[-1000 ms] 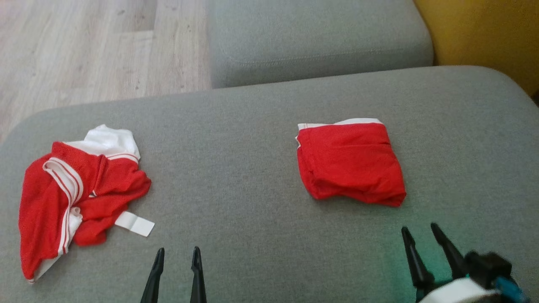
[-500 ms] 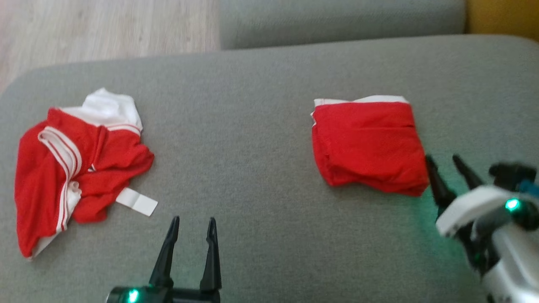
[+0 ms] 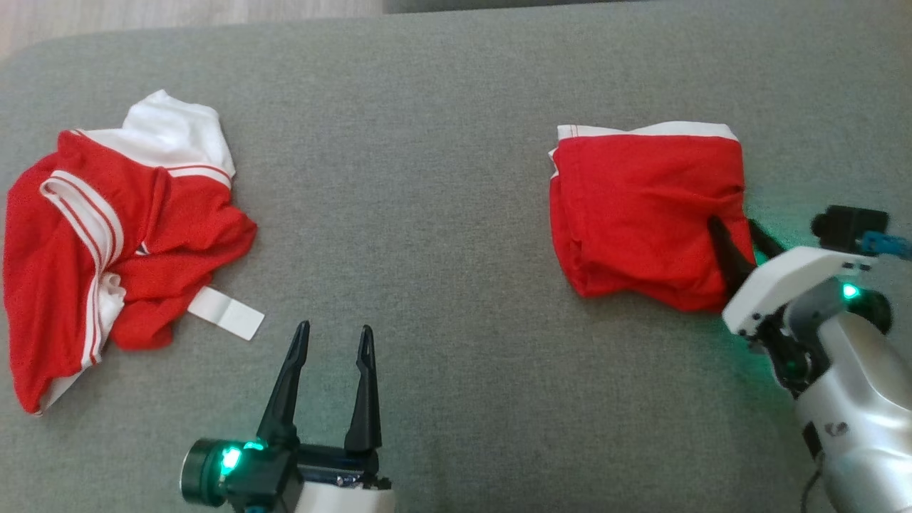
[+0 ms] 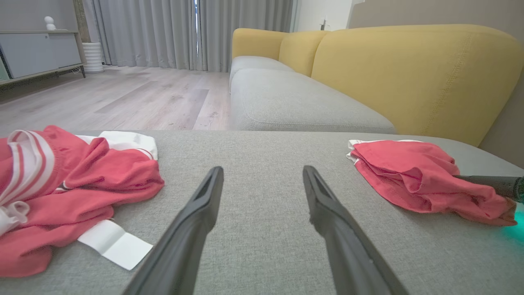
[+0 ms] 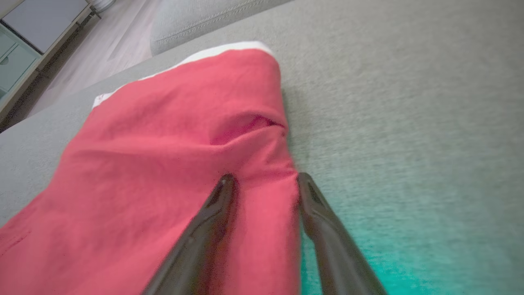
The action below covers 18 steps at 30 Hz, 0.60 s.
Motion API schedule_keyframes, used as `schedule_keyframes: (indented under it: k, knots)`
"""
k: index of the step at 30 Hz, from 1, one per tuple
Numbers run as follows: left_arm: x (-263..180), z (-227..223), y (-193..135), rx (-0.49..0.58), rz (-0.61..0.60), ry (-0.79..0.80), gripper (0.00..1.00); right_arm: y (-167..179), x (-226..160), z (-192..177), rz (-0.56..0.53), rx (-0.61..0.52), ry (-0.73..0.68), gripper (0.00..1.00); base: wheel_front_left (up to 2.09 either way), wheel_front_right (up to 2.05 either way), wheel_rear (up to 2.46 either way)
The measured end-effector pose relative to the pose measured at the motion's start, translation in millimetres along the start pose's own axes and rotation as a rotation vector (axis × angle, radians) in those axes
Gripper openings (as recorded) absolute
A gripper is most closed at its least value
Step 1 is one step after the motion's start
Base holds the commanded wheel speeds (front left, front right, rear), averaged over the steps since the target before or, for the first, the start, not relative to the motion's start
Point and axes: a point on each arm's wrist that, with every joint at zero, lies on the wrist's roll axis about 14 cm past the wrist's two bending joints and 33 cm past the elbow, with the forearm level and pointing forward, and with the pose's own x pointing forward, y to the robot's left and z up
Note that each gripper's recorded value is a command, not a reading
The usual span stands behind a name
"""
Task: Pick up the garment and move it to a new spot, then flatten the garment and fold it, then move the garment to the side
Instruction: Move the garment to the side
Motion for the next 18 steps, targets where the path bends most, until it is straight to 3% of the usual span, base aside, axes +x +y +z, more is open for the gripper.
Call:
schedule_keyframes:
  k: [1,8,18]
  knots:
    - [1,-2,0,0.0,-0.002,0.005,1.0,5,2,-3,0.011,0.009,0.011,0.0,0.0,0.0,0.0]
    - [12,-6,-10,0.003,-0.039,0.012,1.0,-9,0,7,-0.006,-0.001,-0.028,0.0,0.0,0.0,0.0]
    - [41,-20,-31,0.006,-0.135,0.035,1.0,-129,-34,59,-0.243,-0.134,-0.084,0.0,0.0,0.0,0.0]
